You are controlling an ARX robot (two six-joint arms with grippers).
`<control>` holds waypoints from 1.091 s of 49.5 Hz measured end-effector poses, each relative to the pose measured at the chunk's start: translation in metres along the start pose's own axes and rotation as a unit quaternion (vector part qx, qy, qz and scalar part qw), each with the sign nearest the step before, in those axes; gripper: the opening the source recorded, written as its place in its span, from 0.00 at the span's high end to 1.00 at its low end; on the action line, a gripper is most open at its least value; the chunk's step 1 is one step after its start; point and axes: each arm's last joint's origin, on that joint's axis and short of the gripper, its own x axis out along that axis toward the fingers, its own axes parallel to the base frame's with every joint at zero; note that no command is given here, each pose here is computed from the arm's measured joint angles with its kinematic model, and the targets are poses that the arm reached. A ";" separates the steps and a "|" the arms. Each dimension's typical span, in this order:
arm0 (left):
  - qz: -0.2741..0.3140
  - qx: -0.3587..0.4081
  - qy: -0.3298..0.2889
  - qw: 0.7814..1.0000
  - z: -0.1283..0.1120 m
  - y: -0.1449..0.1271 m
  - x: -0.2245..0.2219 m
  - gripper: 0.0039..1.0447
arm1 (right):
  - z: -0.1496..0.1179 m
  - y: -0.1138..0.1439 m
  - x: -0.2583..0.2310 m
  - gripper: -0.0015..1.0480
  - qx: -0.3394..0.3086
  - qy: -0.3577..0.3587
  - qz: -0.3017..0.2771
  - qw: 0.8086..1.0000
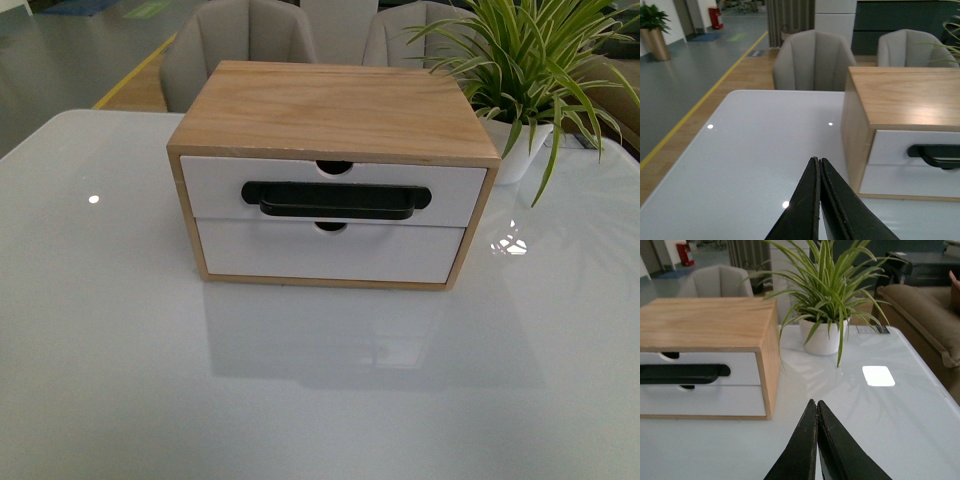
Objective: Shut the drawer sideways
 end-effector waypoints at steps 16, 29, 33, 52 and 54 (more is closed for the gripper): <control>0.000 0.000 -0.003 1.000 0.002 0.001 -0.029 0.99 | 0.008 0.000 -0.016 0.98 0.000 -0.014 -0.001 1.000; 0.000 0.000 -0.009 1.000 0.005 0.001 -0.050 0.99 | 0.010 0.000 -0.028 0.98 0.000 -0.018 -0.001 1.000; 0.000 0.000 -0.012 1.000 0.007 0.001 -0.054 0.99 | 0.011 0.000 -0.031 0.98 0.000 -0.019 -0.001 1.000; 0.000 0.000 -0.017 1.000 0.009 0.001 -0.068 0.99 | 0.010 0.000 -0.039 0.98 0.000 -0.019 -0.001 1.000; 0.000 0.000 -0.017 1.000 0.009 0.001 -0.069 0.99 | 0.010 0.000 -0.040 0.98 0.000 -0.019 -0.001 1.000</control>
